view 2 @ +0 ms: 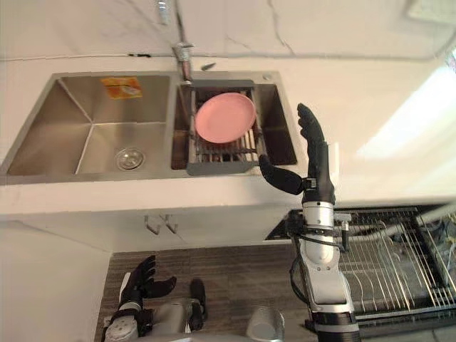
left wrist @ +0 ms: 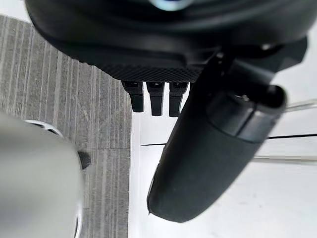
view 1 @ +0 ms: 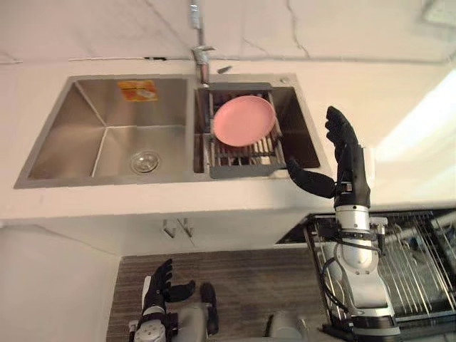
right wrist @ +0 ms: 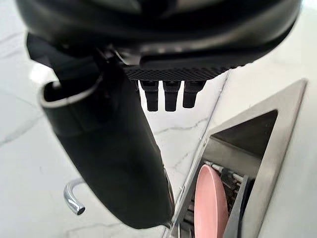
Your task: Walk over to the sink, pick up the cup, carry it to the dishwasher, place the cup inside the dishwasher, then close the dishwasher door
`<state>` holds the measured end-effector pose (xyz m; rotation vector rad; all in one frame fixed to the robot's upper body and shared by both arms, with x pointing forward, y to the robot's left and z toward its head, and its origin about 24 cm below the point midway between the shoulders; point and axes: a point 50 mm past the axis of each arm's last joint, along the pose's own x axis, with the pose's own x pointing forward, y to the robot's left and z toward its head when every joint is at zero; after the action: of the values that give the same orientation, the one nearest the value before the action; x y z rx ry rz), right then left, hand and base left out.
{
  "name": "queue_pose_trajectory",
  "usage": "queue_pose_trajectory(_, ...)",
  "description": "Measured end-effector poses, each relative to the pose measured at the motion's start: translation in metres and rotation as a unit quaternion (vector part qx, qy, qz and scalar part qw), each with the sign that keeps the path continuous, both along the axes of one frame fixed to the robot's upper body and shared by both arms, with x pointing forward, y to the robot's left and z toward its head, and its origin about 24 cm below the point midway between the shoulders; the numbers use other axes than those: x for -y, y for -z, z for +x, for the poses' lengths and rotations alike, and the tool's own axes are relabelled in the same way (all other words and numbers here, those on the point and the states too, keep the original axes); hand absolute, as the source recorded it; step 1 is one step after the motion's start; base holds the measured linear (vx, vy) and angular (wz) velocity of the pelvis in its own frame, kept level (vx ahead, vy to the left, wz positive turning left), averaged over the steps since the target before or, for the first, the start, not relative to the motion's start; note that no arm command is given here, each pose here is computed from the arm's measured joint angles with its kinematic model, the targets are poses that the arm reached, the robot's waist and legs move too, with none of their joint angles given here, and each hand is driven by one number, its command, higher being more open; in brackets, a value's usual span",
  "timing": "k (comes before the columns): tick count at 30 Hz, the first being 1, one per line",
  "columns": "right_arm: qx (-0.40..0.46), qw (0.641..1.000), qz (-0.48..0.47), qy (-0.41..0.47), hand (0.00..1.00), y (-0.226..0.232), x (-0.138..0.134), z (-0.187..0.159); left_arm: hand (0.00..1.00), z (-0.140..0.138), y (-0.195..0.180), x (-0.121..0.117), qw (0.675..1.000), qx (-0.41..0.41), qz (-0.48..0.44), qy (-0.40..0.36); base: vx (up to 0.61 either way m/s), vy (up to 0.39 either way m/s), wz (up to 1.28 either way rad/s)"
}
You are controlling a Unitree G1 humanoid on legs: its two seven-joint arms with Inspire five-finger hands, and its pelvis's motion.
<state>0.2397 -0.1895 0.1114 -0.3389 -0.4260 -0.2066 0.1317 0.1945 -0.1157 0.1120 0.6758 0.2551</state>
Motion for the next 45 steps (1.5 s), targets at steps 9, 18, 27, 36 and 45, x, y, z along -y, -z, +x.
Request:
queue_pose_trajectory(9,-0.032,0.998,-0.02,0.042,0.9,0.013,0.02,-0.013,0.9,-0.012,-0.002,-0.008,0.999,0.003,0.011,-0.036,0.18,-0.101,0.23)
queue_pose_trajectory(18,-0.076,0.995,-0.056,0.031,0.9,0.022,0.035,-0.023,0.9,-0.013,-0.001,-0.007,0.999,0.003,-0.006,-0.052,0.09,-0.03,0.06)
queue_pose_trajectory(27,-0.114,0.992,-0.047,0.014,0.9,0.041,0.032,-0.015,0.9,-0.038,0.011,-0.013,0.997,-0.045,-0.007,-0.067,0.0,0.001,0.01)
queue_pose_trajectory(36,-0.112,0.993,0.023,0.024,0.9,0.047,0.014,-0.002,0.9,-0.054,0.025,-0.021,0.992,-0.092,-0.034,-0.082,-0.01,-0.001,-0.03)
queue_pose_trajectory(45,-0.078,0.997,0.013,0.024,0.9,0.032,0.01,0.011,0.9,-0.079,0.035,-0.025,0.983,-0.143,-0.052,-0.1,-0.06,-0.002,0.12)
